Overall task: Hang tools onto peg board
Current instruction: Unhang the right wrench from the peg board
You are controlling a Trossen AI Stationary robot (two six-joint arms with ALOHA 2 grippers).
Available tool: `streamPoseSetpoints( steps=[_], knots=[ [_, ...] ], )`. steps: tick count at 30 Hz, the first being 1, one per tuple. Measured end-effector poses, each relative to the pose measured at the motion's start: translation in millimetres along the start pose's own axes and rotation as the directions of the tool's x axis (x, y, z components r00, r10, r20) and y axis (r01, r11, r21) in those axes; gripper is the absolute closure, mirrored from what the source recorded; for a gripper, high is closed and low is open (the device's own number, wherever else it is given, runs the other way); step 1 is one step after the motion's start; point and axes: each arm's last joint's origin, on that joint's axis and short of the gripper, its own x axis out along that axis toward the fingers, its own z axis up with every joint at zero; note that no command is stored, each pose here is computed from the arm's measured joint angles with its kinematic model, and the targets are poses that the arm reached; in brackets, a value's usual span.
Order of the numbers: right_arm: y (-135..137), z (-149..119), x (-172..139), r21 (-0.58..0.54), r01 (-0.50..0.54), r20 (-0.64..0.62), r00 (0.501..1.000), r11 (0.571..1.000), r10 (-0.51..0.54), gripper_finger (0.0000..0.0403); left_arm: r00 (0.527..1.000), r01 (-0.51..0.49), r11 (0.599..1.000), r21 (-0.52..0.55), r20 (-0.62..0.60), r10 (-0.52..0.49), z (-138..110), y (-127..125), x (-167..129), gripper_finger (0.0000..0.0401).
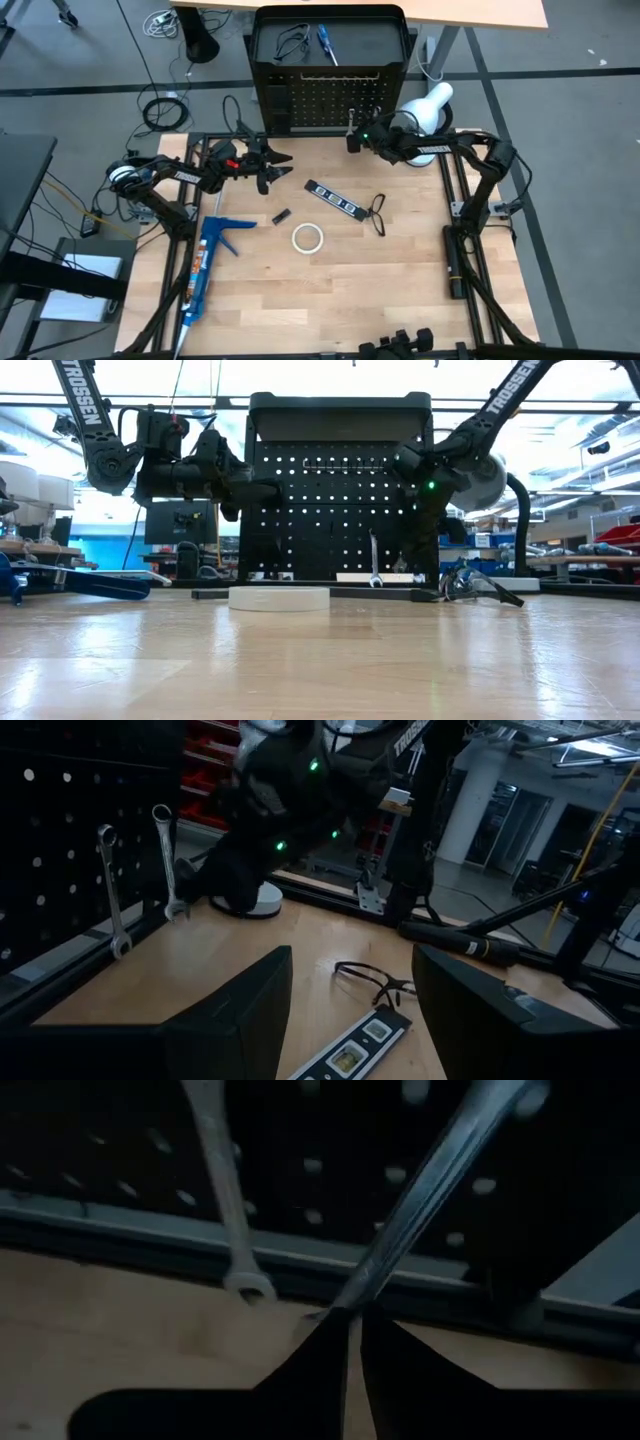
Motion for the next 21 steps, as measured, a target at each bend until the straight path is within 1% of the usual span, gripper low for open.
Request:
streamPoseSetpoints(
  steps=[4, 8, 11, 13, 15, 16, 19, 21],
  knots=[
    [2, 6, -12, -0.010, -0.034, 0.005, 0.999, 0.999, 0.034, 0.0368, 1.000, 0.001, 1.000, 0.000, 0.001, -0.001, 0, 0, 0, 0.0188],
    [4, 7, -22, -0.012, -0.060, -0.002, 0.998, 0.998, 0.060, 0.0385, 1.000, 0.000, 1.000, 0.000, 0.000, 0.000, 0, 0, 0, 0.0188],
    [10, 2, -31, 0.000, -0.094, -0.037, 0.995, 0.996, 0.094, 0.0396, 1.000, 0.002, 1.000, -0.001, -0.001, -0.002, 0, 0, 0, 0.0188],
    [18, -5, -39, -0.011, -0.112, -0.055, 0.992, 0.994, 0.111, 0.0396, 1.000, 0.008, 1.000, -0.003, -0.002, -0.008, 0, 0, 0, 0.0188],
    [23, -12, -46, -0.038, -0.113, -0.069, 0.992, 0.993, 0.110, 0.0387, 1.000, 0.011, 1.000, -0.014, 0.000, -0.011, 0, 0, 0, 0.0188],
    [25, -15, -49, -0.049, -0.090, -0.059, 0.994, 0.995, 0.087, 0.0379, 1.000, 0.016, 1.000, -0.016, 0.003, -0.016, 1, -1, 0, 0.0188],
    [27, -21, -53, -0.062, -0.022, -0.001, 1.000, 0.998, 0.022, 0.0348, 1.000, 0.030, 0.999, -0.016, 0.008, -0.030, 1, -1, 0, 0.0188],
    [26, -26, -51, -0.069, -0.022, 0.013, 1.000, 0.997, 0.023, 0.0322, 0.999, 0.035, 0.999, -0.017, 0.008, -0.035, 2, -1, 0, 0.0188]
  ],
)
